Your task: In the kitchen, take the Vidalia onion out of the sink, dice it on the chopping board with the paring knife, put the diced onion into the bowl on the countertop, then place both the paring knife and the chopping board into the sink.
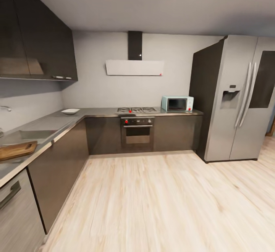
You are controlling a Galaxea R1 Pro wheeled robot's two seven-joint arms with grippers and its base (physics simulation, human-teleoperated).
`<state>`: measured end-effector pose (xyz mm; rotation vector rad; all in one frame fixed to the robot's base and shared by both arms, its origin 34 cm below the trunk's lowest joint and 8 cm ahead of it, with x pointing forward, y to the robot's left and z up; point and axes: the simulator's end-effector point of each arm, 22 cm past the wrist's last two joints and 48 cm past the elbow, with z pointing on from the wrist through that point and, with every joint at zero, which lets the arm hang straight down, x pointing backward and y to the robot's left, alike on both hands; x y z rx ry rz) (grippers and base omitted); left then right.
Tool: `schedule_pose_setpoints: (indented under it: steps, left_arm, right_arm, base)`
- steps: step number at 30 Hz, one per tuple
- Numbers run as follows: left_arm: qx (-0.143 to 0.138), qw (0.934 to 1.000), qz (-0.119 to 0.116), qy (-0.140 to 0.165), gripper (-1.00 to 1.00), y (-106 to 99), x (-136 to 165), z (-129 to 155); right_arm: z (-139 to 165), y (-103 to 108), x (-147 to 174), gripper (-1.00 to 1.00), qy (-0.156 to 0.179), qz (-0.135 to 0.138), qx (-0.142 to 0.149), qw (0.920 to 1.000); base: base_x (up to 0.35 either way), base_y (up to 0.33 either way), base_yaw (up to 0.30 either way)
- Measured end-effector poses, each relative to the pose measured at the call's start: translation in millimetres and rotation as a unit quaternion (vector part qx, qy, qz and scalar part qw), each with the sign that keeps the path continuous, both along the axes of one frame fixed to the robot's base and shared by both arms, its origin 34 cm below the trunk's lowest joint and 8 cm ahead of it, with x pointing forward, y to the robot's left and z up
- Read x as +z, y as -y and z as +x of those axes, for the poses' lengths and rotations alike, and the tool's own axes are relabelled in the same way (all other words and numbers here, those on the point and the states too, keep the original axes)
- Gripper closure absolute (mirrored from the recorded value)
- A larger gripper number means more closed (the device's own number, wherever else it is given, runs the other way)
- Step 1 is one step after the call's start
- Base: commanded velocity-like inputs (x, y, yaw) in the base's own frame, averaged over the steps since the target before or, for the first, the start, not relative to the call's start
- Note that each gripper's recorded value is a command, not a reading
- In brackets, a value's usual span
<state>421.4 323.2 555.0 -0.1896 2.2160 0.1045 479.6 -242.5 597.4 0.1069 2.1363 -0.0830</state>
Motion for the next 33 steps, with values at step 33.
schedule_pose_setpoints:
  steps: [33]
  left_arm:
    - [0.0,1.0,0.0,0.0,-1.0,0.2,-0.2,-0.1]
  right_arm:
    - [-0.1,0.0,0.0,-1.0,0.0,0.0,0.0,1.0]
  base:
    - [0.291,-0.143,0.008]
